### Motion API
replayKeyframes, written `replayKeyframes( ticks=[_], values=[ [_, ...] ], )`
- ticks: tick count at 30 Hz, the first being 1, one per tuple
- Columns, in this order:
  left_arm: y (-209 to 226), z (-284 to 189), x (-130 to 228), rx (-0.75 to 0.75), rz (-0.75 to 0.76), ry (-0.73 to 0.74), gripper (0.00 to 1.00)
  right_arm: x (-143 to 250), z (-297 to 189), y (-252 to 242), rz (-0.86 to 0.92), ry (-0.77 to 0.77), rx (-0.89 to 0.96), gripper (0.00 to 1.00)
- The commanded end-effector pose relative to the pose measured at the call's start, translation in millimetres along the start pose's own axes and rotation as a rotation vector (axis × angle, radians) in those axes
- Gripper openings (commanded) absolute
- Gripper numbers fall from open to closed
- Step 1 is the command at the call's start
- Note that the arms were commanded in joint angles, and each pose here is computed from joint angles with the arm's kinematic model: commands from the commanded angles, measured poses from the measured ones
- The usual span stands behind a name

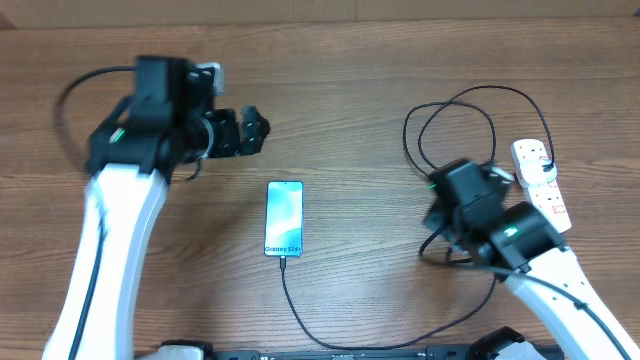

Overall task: Plug charger to phone and switch on socket
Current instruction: 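Release the phone with the left gripper and move the right gripper to the power strip, then press down the power strip's red socket switch with the right gripper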

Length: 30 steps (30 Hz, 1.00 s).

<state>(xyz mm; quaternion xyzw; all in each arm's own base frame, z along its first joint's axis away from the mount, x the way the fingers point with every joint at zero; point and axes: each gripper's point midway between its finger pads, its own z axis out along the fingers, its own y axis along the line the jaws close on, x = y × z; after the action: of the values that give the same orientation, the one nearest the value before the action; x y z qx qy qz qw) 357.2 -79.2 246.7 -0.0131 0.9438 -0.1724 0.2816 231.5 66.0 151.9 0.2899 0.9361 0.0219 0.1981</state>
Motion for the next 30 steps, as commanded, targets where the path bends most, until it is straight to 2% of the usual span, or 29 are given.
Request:
replayKeyframes(
  ticks=[1, 7, 12, 18, 23, 30],
  values=[
    [-0.3, -52.5, -1.4, -0.088, 0.032, -0.126, 1.00, -20.9, -1.9, -22.5, 0.147, 0.018, 0.026, 0.04],
    [-10.1, -118.4, 12.6, -0.106, 0.070, -0.273, 1.00, -46.5, 4.2, -63.8, 0.256, 0.073, 0.028, 0.04],
    [-15.5, -155.3, 23.5, -0.091, 0.085, -0.366, 1.00, -78.6, 1.3, -116.2, 0.383, 0.023, 0.099, 0.04],
    [-14.6, -161.3, 33.6, -0.093, 0.084, -0.358, 1.00, -109.2, 7.1, -160.7, 0.492, 0.021, 0.173, 0.04],
    [-12.6, -156.3, 43.2, -0.095, 0.077, -0.309, 1.00, -134.9, 27.7, -175.3, 0.488, 0.050, 0.199, 0.04],
    [-14.5, -158.9, 37.0, -0.090, 0.078, -0.338, 1.00, -152.6, 73.3, -173.8, 0.460, 0.223, 0.210, 0.04]
  ],
)
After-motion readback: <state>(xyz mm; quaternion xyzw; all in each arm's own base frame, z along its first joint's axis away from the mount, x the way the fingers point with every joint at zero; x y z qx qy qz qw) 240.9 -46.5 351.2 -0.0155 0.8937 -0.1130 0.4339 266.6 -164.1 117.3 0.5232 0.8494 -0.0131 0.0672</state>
